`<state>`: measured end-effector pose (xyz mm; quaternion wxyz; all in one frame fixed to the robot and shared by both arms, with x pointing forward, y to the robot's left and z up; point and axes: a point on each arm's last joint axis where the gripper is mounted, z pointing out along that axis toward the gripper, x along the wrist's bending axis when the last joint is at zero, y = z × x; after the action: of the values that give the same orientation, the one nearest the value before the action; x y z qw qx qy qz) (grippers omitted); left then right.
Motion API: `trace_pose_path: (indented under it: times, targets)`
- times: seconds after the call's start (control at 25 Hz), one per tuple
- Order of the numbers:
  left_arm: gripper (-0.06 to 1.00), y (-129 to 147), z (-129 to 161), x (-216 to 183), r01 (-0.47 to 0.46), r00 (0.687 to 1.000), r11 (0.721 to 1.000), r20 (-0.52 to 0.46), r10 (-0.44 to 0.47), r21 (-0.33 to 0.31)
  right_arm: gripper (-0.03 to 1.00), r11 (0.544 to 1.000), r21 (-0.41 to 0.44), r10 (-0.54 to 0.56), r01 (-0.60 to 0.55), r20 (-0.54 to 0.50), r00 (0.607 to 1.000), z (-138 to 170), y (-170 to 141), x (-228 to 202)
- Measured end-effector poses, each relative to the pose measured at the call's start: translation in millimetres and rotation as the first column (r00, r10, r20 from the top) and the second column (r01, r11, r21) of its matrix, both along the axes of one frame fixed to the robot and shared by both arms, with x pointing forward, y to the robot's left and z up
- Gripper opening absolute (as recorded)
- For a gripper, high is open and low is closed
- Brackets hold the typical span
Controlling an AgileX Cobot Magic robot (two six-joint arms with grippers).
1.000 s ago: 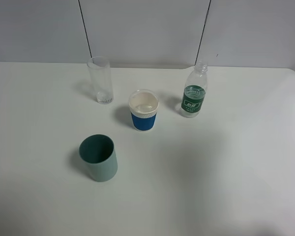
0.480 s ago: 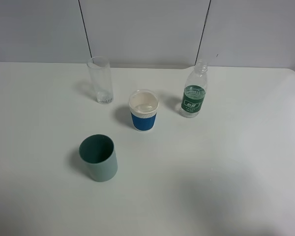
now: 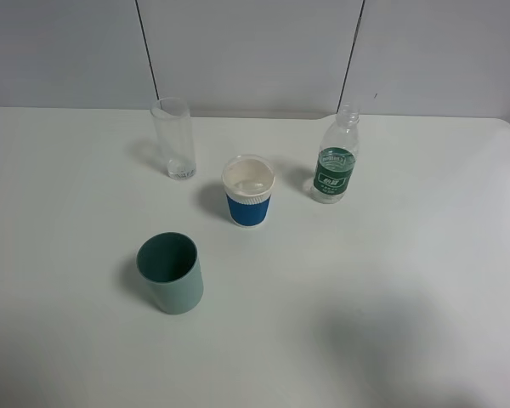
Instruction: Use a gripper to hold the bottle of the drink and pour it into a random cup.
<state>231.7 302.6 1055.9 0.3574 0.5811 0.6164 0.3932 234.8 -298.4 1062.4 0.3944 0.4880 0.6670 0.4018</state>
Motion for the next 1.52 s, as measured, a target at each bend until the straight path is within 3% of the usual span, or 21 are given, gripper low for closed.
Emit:
trace_pose_path:
  times: [0.24, 0.52, 1.32, 1.52]
  targets:
    - [0.98, 0, 0, 0, 0.000, 1.000, 1.000, 0.000, 0.000, 0.000, 0.99, 1.000, 0.000, 0.002, -0.002, -0.002, 1.000, -1, 0, 0]
    - [0.98, 0, 0, 0, 0.000, 1.000, 1.000, 0.000, 0.000, 0.000, 0.99, 0.999, 0.034, -0.005, 0.009, -0.113, 0.994, -11, 1, -2]
    - [0.98, 0, 0, 0, 0.000, 1.000, 1.000, 0.000, 0.000, 0.000, 0.99, 0.999, 0.049, -0.009, 0.015, -0.118, 0.993, -13, 1, -1]
    - [0.98, 0, 0, 0, 0.001, 1.000, 1.000, 0.000, -0.001, -0.001, 0.99, 0.997, 0.049, -0.060, 0.066, -0.118, 0.991, -13, 2, -1]
